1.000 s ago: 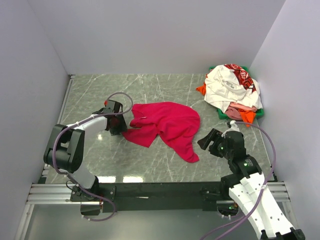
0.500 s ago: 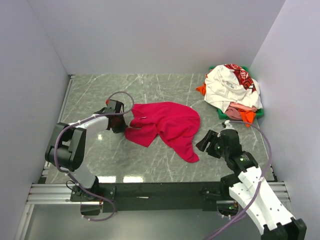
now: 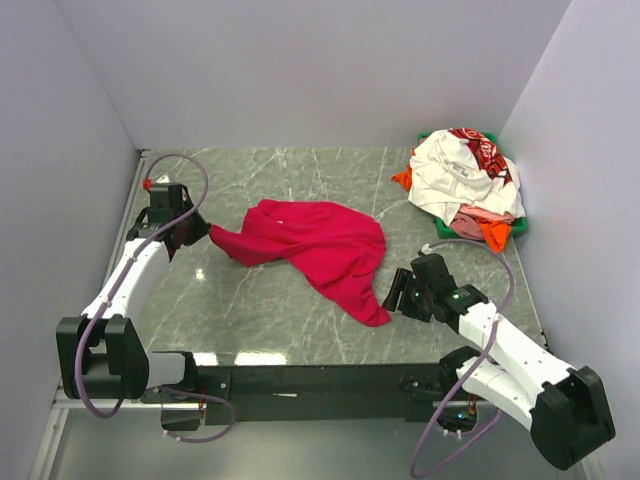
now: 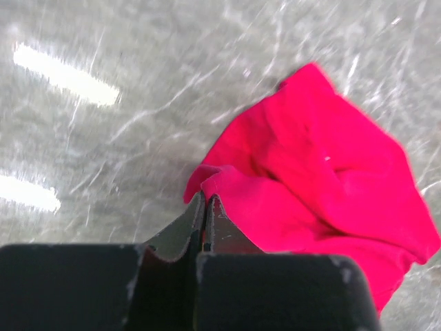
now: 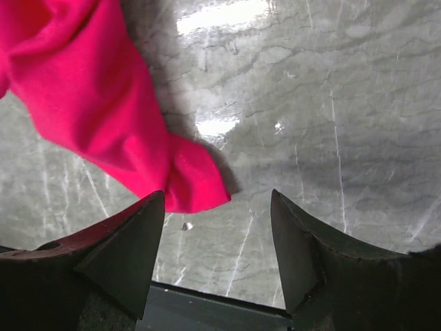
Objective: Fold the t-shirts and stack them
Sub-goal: Flatten the tshirt out
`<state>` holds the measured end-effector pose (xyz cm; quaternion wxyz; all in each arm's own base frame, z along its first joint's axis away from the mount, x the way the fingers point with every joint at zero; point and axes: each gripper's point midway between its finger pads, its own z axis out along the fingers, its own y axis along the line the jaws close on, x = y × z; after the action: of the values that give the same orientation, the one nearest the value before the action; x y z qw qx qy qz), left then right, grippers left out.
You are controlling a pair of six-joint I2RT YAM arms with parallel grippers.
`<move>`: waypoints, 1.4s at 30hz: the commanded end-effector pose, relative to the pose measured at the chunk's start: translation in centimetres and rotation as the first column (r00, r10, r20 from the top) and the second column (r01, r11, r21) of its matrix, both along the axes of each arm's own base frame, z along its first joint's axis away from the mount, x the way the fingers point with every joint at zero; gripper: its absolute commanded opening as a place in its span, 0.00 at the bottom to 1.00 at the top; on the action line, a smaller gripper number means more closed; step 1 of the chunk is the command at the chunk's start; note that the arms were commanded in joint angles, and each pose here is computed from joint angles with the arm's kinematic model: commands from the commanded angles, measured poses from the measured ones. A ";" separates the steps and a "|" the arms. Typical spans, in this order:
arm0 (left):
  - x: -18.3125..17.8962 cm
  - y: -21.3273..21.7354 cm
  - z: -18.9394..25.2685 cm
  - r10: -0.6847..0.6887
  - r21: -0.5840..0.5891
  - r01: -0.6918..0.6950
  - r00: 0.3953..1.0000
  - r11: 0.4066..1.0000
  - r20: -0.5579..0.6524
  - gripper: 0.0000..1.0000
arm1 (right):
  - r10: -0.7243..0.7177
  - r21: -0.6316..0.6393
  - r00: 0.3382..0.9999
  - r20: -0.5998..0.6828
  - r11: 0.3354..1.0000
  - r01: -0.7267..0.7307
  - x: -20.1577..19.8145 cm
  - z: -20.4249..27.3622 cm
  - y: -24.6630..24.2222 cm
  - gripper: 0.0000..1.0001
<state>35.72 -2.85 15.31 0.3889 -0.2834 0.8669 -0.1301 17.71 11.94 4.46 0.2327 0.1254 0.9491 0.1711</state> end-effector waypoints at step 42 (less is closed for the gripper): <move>7.5 10.4 25.2 0.137 -0.110 -0.099 0.895 0.989 0.425 0.00 | -0.085 -0.108 0.855 0.511 0.981 0.162 14.5 30.6 -5.5 0.00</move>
<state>43.63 6.38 34.98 0.5217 -0.3121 0.7741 -0.1766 33.34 8.31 33.46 0.4904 0.1343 0.8457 0.1622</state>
